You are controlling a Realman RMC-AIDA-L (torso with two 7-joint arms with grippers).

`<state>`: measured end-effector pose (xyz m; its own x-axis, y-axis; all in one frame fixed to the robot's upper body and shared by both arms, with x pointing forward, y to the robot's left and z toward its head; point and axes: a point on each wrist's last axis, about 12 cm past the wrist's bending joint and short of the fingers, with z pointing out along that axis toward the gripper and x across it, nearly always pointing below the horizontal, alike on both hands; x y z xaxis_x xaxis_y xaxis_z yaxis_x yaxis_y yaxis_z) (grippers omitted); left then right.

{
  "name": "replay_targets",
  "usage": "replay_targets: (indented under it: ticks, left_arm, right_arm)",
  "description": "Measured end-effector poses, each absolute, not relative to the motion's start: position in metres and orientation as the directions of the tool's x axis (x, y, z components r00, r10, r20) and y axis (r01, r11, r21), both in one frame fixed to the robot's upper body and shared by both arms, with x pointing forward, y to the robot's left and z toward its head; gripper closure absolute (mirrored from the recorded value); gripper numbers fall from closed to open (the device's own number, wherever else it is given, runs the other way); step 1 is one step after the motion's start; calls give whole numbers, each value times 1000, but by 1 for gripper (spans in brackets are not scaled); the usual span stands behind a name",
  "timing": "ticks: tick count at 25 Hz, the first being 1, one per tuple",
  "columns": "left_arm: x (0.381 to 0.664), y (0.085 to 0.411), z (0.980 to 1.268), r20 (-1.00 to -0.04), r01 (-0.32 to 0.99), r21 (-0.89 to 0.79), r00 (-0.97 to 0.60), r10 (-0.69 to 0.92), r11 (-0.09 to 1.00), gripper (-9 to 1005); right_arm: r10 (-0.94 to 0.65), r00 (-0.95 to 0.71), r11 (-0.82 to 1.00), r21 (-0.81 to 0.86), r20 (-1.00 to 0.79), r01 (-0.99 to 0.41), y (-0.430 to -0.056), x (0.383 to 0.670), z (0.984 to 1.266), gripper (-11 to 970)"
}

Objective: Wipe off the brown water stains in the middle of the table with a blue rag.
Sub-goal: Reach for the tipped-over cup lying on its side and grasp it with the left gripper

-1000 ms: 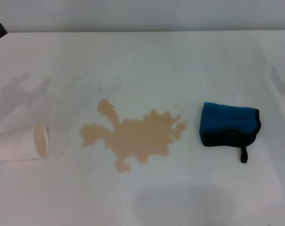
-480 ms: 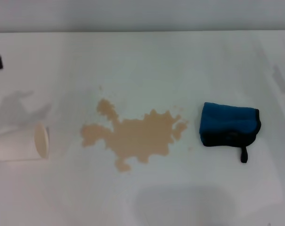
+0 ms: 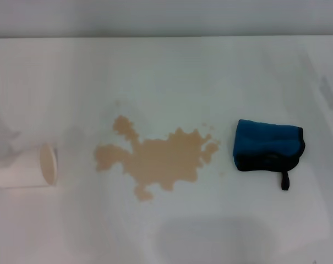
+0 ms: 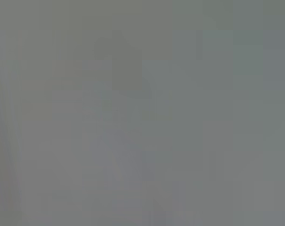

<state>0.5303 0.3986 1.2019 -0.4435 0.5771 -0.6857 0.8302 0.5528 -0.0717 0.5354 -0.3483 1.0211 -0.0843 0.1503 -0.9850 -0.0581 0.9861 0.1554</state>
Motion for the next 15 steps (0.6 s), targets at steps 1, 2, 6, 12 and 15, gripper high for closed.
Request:
replay_targets:
  ticks: [1,2,6,12,15]
  left_arm:
    - [534,398,1204,-664,837,-64,-442,603,543,148]
    - [540,395,1207,-626,853,-50,-432,649,520,148]
    - [555,376,1211,-543,912,-1,-345,766,411,149]
    - [571,354,1209,-420,948,36,-273,866,316,149]
    - [573,344,1204,-364,968,36,-219,905,249,148]
  right_arm:
    - [151,-85,986,156,-985,-58,-348,535,1021,128]
    - [151,-85,986,156,-985,-58,-348,535,1021,128]
    - [153,-88,986,158,-984,-57,-348,534,1020,128]
    - [159,-113,985,165,-981,-50,-349,529,1014,128]
    - [162,-124,985,168,-979,-39,-350,526,1012,127]
